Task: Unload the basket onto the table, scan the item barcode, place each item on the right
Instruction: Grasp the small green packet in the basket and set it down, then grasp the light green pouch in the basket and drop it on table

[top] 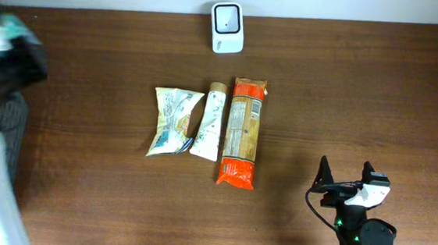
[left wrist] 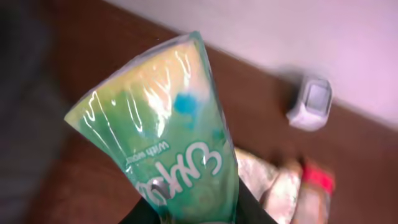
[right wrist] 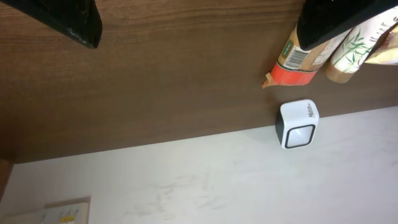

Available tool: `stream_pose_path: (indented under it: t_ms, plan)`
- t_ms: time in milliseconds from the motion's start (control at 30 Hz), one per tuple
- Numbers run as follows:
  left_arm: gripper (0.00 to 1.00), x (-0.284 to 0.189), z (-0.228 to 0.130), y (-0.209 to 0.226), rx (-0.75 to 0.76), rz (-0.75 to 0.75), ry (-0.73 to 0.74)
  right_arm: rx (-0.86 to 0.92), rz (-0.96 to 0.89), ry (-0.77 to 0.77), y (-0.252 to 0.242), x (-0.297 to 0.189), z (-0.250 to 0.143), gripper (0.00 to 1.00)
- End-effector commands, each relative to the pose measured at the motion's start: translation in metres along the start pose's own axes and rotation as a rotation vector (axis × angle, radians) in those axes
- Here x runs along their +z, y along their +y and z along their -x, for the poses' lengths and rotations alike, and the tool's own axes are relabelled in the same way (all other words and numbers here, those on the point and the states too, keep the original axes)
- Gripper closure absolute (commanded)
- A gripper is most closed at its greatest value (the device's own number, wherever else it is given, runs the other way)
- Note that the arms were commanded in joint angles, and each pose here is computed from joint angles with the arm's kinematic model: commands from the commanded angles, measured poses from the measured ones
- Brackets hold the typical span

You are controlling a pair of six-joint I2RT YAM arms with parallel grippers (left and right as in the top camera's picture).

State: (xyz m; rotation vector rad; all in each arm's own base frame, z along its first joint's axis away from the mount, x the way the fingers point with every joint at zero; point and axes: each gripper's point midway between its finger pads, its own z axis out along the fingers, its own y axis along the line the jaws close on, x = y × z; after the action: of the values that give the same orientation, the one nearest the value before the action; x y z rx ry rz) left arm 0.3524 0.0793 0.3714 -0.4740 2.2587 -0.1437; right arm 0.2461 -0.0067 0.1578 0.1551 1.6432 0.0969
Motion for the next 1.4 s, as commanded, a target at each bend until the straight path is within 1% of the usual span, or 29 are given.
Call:
stream_pose_path:
  t_ms: [0, 100, 167, 200, 300, 367, 400, 433, 467, 500, 533, 567, 633, 667, 700, 767, 800, 833, 900, 967, 1000, 1033, 1100, 1133, 1167, 1267, 1333, 1367]
  plan:
    - [0.98, 0.081, -0.073, -0.032, 0.135, -0.007, 0.282, 0.004, -0.011, 0.004, -0.003, 0.000, -0.003, 0.01]
    - [0.98, 0.139, -0.133, -0.028, 0.209, 0.080, 0.477, 0.004, -0.011, 0.004, -0.003, 0.000, -0.003, 0.01]
    - [0.98, 0.177, -0.173, -0.028, 0.256, 0.090, 0.587, 0.004, -0.011, 0.004, -0.003, 0.000, -0.003, 0.01]
    - [0.98, 0.196, -0.193, -0.030, 0.281, 0.089, 0.632, 0.004, -0.011, 0.004, -0.003, 0.000, -0.003, 0.01]
    - [0.97, 0.236, -0.238, -0.027, 0.322, 0.098, 0.734, 0.004, -0.011, 0.004, -0.003, 0.000, -0.003, 0.01]
    - [0.93, 0.253, -0.263, -0.019, 0.325, 0.117, 0.810, 0.004, -0.011, 0.004, -0.003, 0.000, -0.003, 0.01]
    - [0.89, 0.258, -0.275, -0.016, 0.321, 0.122, 0.849, 0.004, -0.011, 0.004, -0.003, 0.000, -0.003, 0.01]
    - [0.73, 0.259, -0.285, -0.016, 0.308, 0.105, 0.888, 0.004, -0.011, 0.004, -0.003, 0.000, -0.003, 0.01]
    - [0.50, 0.257, -0.291, -0.018, 0.298, 0.092, 0.915, 0.004, -0.011, 0.004, -0.003, 0.000, -0.003, 0.01]
    - [0.23, 0.254, -0.294, -0.018, 0.291, 0.086, 0.933, 0.004, -0.011, 0.004, -0.003, 0.000, -0.003, 0.01]
    - [0.05, 0.252, -0.291, -0.019, 0.292, 0.086, 0.932, 0.004, -0.011, 0.004, -0.003, 0.000, -0.003, 0.01]
    - [0.01, 0.250, -0.287, -0.021, 0.292, 0.085, 0.928, 0.004, -0.011, 0.004, -0.003, 0.000, -0.003, 0.01]
    - [0.01, 0.240, -0.256, -0.027, 0.298, 0.096, 0.882, 0.004, -0.011, 0.004, -0.003, 0.000, -0.003, 0.01]
    - [0.01, 0.224, -0.214, -0.034, 0.311, 0.111, 0.795, 0.004, -0.011, 0.004, -0.003, 0.000, -0.003, 0.01]
    - [0.01, 0.215, -0.191, -0.038, 0.315, 0.118, 0.745, 0.004, -0.011, 0.004, -0.003, 0.000, -0.003, 0.01]
    - [0.01, 0.171, -0.110, -0.048, 0.316, 0.138, 0.540, 0.004, -0.011, 0.004, -0.003, 0.000, -0.003, 0.01]
    - [0.01, 0.146, -0.076, -0.051, 0.303, 0.137, 0.443, 0.004, -0.011, 0.004, -0.003, 0.000, -0.003, 0.01]
    - [0.01, 0.124, -0.050, -0.050, 0.287, 0.139, 0.361, 0.004, -0.011, 0.004, -0.003, 0.000, -0.003, 0.01]
    - [0.01, 0.066, 0.007, -0.027, 0.225, 0.192, 0.158, 0.004, -0.011, 0.004, -0.003, 0.000, -0.003, 0.01]
    - [0.01, 0.024, 0.036, 0.011, 0.133, 0.278, 0.036, 0.004, -0.011, 0.004, -0.003, 0.000, -0.003, 0.01]
    - [0.01, 0.000, 0.045, 0.044, 0.022, 0.354, -0.022, 0.004, -0.011, 0.004, -0.003, 0.000, -0.003, 0.01]
    - [0.01, -0.016, 0.049, 0.071, -0.054, 0.411, -0.056, 0.004, -0.011, 0.004, -0.003, 0.000, -0.003, 0.01]
    - [0.01, -0.036, 0.052, 0.117, -0.169, 0.502, -0.087, 0.004, -0.011, 0.004, -0.003, 0.000, -0.003, 0.01]
    - [0.01, -0.048, 0.049, 0.155, -0.251, 0.575, -0.096, 0.004, -0.011, 0.004, -0.003, 0.000, -0.003, 0.01]
    - [0.01, -0.055, 0.043, 0.190, -0.336, 0.641, -0.094, 0.004, -0.011, 0.004, -0.003, 0.000, -0.003, 0.01]
    - [0.01, -0.054, 0.014, 0.267, -0.537, 0.768, -0.052, 0.004, -0.011, 0.004, -0.003, 0.000, -0.003, 0.01]
    - [0.01, -0.040, -0.012, 0.310, -0.628, 0.819, 0.001, 0.004, -0.011, 0.004, -0.003, 0.000, -0.003, 0.01]
    - [0.00, -0.031, -0.026, 0.325, -0.656, 0.832, 0.031, 0.004, -0.011, 0.004, -0.003, 0.000, -0.003, 0.01]
